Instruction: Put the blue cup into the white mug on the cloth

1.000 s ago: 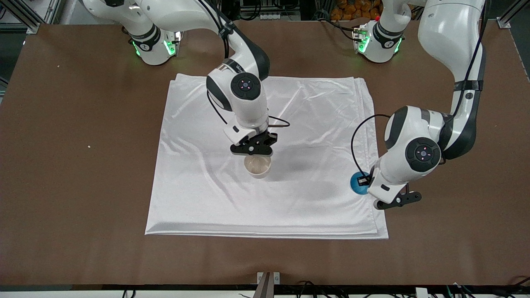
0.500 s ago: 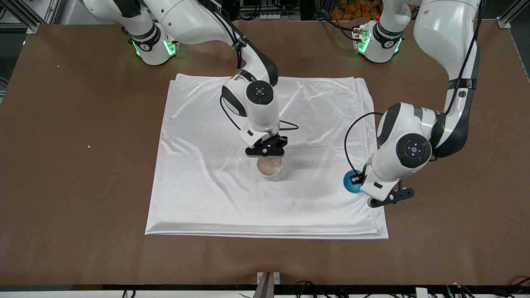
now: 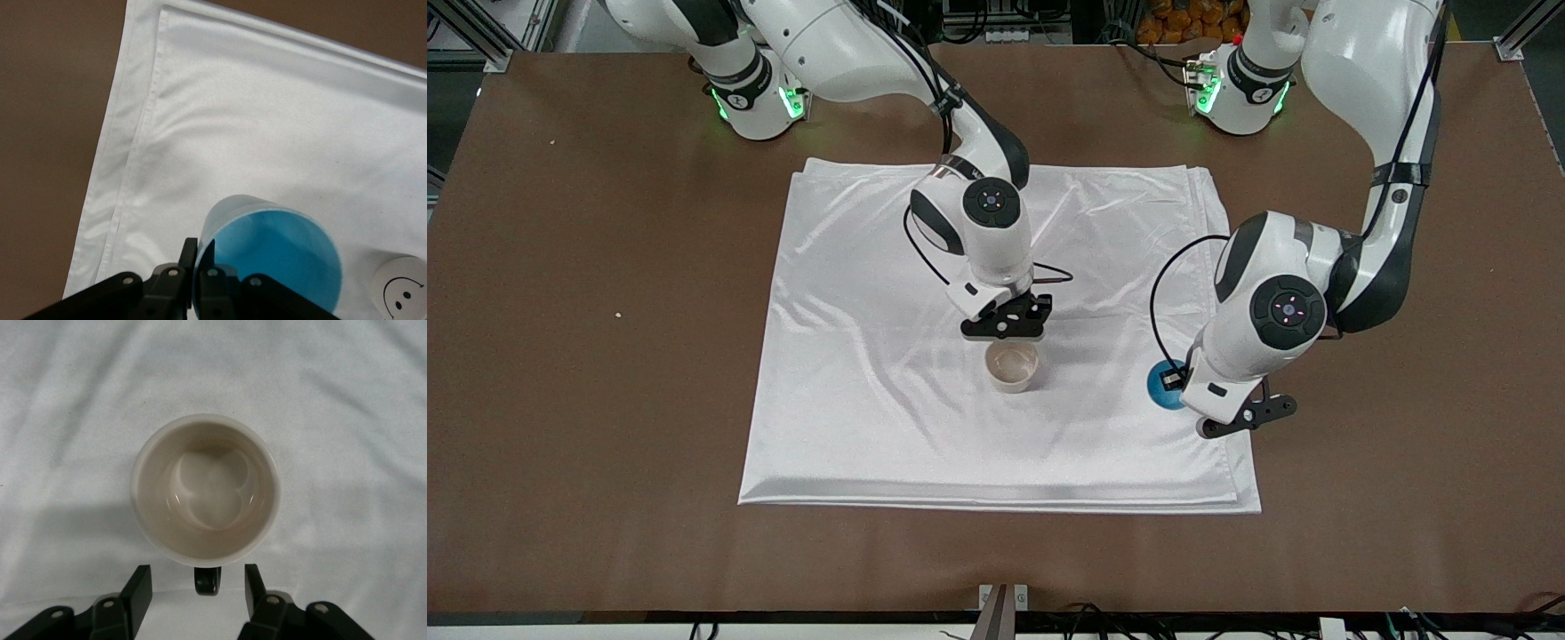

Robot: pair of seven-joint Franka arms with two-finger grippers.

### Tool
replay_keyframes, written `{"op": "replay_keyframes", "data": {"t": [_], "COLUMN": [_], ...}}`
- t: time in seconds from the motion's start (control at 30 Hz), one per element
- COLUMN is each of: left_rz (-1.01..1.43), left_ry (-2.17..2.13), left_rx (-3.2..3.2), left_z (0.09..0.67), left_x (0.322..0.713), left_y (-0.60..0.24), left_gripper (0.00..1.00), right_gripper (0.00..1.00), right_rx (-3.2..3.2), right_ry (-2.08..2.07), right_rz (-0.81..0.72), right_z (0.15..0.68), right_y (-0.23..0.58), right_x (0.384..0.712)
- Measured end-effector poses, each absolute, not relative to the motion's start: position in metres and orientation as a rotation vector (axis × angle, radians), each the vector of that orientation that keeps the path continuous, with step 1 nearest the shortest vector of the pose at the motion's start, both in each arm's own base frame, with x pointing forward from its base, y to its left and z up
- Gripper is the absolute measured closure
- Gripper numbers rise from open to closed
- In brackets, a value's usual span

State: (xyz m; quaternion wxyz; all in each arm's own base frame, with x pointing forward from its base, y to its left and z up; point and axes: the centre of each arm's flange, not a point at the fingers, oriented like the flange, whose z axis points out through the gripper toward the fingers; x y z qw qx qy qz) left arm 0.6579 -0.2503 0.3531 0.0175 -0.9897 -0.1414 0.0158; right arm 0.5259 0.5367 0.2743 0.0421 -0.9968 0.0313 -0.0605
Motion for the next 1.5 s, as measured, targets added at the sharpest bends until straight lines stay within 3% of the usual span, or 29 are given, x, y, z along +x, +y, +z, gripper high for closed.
{"op": "replay_keyframes", "data": {"t": [0.2,0.27,0.87,1.17,1.5], "left_rz": [0.038,0.037,0.032,-0.004,-0.065], "left_ry": [-0.460,-0.471,-0.510,-0.524,-0.545], "left_rx": [-3.080,-3.083,-3.144,-3.177,-3.216], "left_z": [0.358,0.359,0.368,0.349,0.339], "left_x": [0.653,0.651,0.591,0.570,0.579], "left_y": [-0.267,-0.274,-0.401,-0.446,-0.449], "left_gripper": [0.95,0.95,0.95,0.95,0.95], "right_gripper": [0.06,0.00,0.00,0.00,0.00], "right_rx": [-3.089,-3.095,-3.083,-3.102,-3.120], "right_ry": [0.112,0.117,0.303,0.234,0.138], "right_rz": [-0.145,-0.139,-0.133,-0.121,-0.106], "right_z": [0.289,0.301,0.506,0.574,0.626], "right_y": [0.533,0.533,0.437,0.367,0.291], "right_x": [0.528,0.529,0.551,0.555,0.557]}}
